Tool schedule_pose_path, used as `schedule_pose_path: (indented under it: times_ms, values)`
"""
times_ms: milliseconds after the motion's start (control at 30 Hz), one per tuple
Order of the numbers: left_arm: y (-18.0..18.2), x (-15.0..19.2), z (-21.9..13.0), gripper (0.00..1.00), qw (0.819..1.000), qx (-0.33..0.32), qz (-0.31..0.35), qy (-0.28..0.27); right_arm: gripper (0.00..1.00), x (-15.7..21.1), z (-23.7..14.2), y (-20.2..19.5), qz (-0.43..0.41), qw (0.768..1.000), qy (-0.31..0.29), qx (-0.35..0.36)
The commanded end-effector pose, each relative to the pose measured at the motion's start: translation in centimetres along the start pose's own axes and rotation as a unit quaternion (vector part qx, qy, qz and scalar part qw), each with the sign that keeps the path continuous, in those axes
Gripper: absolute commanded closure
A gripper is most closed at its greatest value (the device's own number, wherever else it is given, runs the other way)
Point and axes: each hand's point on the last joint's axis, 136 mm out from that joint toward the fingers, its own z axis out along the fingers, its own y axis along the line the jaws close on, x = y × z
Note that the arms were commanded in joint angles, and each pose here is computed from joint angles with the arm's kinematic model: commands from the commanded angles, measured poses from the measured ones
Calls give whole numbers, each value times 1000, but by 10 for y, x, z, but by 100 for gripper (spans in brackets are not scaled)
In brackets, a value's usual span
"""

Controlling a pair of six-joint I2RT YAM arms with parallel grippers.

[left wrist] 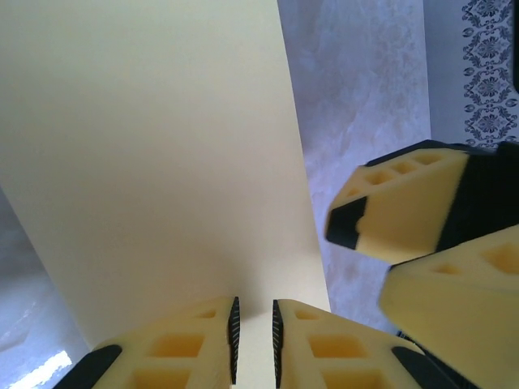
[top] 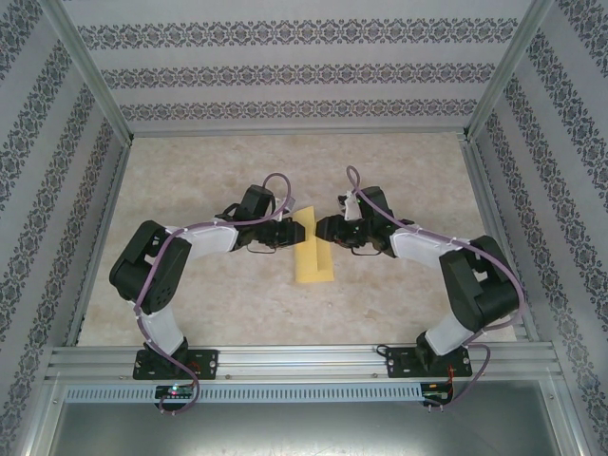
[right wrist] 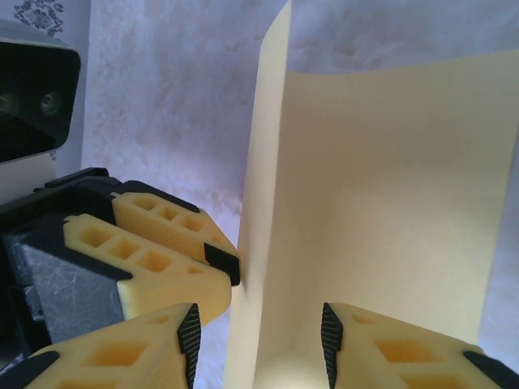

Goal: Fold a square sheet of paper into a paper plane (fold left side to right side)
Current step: First fold in half a square sheet of paper at the center of the table.

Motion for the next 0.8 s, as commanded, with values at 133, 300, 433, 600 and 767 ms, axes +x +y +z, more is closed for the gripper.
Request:
schedule_pose_path:
  times_ms: [133, 300, 433, 600, 767]
  values:
    - [-7, -3, 4, 78, 1000, -1, 20, -2, 70, 10, 16, 9, 10, 999, 28, -23]
    - [-9, -4, -4, 77, 1000, -11, 27, -11, 99, 12, 15, -3, 3, 999, 32, 14]
    - [-8, -3, -19, 67, 998, -40, 37, -28, 100, 11, 12, -22, -8, 997, 32, 76]
    - [12, 7, -33, 55, 994, -97, 24, -34, 100, 10, 8, -46, -20, 988, 38, 146]
    - [29, 19, -21, 52, 993, -115, 7, -15, 100, 11, 10, -57, -16, 985, 41, 164]
